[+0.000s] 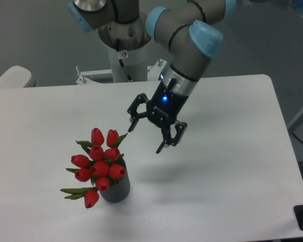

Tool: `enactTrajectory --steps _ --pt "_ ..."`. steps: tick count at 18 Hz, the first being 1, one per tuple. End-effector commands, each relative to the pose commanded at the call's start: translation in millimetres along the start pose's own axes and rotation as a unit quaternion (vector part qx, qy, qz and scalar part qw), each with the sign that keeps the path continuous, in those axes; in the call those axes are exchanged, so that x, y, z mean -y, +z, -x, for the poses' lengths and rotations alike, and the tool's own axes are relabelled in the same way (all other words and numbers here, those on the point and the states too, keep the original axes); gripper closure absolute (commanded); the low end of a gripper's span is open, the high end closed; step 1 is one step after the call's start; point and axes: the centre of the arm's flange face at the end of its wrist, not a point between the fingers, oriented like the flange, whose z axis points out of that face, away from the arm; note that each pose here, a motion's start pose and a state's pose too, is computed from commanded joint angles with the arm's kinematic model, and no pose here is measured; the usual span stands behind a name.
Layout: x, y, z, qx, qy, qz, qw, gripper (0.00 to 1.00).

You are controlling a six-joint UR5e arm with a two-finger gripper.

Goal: Pick up the flowers from the vase
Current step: 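Move the open gripper toward the red tulip stems above the vase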

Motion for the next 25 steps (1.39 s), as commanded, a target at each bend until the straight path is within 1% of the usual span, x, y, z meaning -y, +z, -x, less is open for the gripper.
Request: enactTrajectory --steps 2,3,6,7,10,19,23,25 --pt "3.1 3.8 -0.7 -0.007 0.004 -0.033 0.9994 0.0" --pt "4.1 4.1 -0.8 -0.009 0.006 -0.04 0.9992 0.0" --pt "1.1 9.4 1.0 -0.011 0.007 -0.04 0.9991 0.0" --pt "2.5 11.5 1.1 -0.01 0.014 -0.041 0.999 0.0" --pt "8.1 33.0 4.9 -0.009 0.041 -0.047 0.998 0.0" --pt "-0.1 44.9 13.7 -0.019 0.033 -0.049 0.998 0.0" --pt "3.7 52.7 17.0 -0.024 0.035 -0.05 0.9978 0.0" --pt "1.5 55.7 14.4 -0.028 0.024 -0.049 0.9981 0.0"
